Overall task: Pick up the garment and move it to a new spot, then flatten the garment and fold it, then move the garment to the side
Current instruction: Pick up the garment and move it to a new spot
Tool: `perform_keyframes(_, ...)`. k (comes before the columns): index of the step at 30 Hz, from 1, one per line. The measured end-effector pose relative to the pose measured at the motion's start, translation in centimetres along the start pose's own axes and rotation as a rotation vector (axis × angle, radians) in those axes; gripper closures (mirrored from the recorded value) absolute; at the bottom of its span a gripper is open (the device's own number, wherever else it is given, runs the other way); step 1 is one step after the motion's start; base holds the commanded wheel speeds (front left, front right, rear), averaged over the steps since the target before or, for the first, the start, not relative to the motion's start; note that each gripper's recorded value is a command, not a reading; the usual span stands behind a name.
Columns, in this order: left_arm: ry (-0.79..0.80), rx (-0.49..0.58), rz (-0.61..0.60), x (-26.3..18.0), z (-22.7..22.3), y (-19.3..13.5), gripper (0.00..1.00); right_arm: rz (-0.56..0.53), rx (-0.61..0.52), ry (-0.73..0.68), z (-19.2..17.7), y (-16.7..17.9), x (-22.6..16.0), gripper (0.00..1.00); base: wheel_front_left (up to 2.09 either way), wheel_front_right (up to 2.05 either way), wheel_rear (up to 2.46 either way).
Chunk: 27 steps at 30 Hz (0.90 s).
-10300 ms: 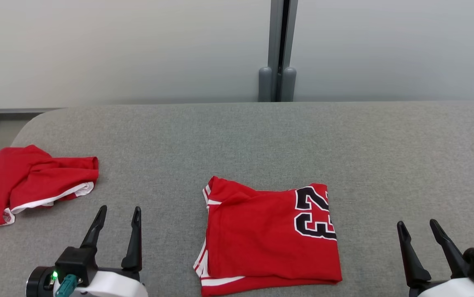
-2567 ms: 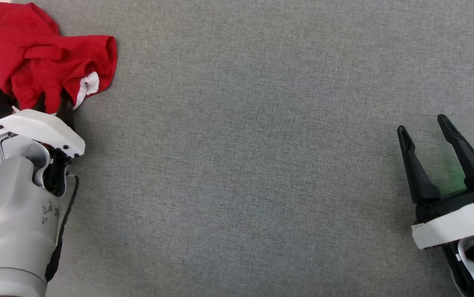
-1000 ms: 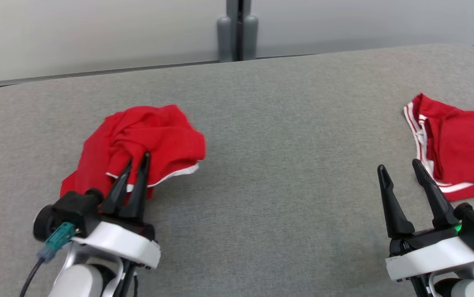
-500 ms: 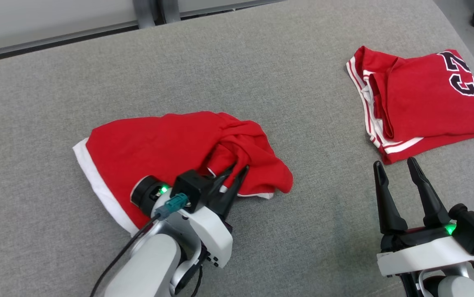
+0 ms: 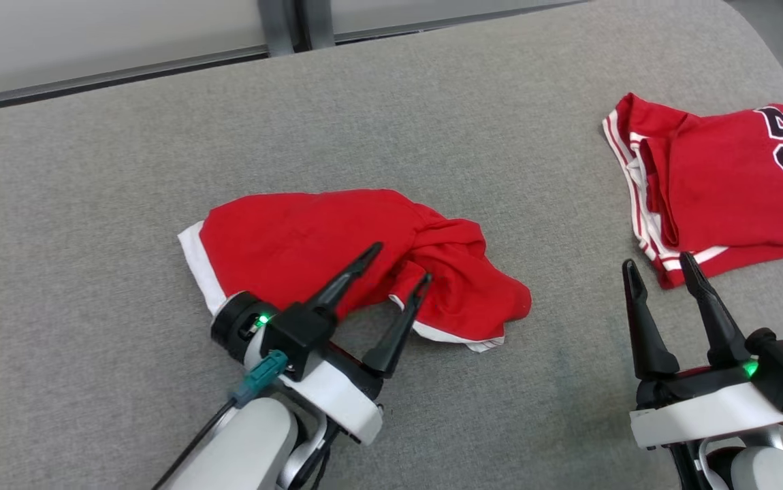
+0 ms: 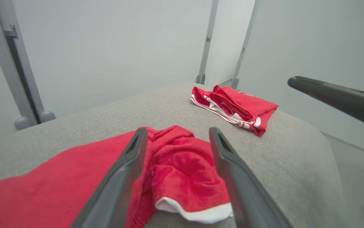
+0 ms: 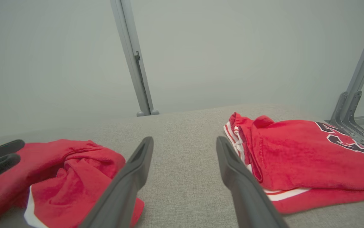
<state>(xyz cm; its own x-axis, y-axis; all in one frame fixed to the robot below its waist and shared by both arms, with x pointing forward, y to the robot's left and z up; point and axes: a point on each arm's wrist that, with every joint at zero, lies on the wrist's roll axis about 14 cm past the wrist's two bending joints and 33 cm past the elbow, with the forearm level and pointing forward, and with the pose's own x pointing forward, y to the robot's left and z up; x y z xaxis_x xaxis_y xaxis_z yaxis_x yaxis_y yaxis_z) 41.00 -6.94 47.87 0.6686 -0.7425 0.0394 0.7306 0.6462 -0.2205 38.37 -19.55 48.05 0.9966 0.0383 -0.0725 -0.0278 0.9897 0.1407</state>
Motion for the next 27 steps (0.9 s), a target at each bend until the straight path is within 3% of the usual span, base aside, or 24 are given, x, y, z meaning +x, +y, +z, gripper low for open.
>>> perform_keyframes(6, -0.134, 0.056, 0.269, -3.9, 4.9, 6.0, 0.0, 0.056, -0.022, -0.023, 1.4, 1.2, 0.4, 0.0, 0.0, 0.0, 0.0)
perform_keyframes(14, -0.23, 0.131, 0.596, -13.1, 9.4, 13.1, 0.0, 0.149, -0.024, -0.026, 2.1, 4.3, 0.3, 0.0, 0.0, 0.0, 0.0)
perform_keyframes(20, -0.231, 0.138, 0.745, -19.5, 9.7, 15.0, 0.0, 0.194, -0.027, -0.032, 2.5, 5.7, -0.4, 0.0, 0.0, 0.0, 0.0)
perform_keyframes(27, -0.201, 0.119, 0.775, -22.5, 8.3, 13.8, 0.0, 0.209, -0.042, -0.024, 2.5, 6.0, -1.9, 0.0, 0.0, 0.0, 0.0)
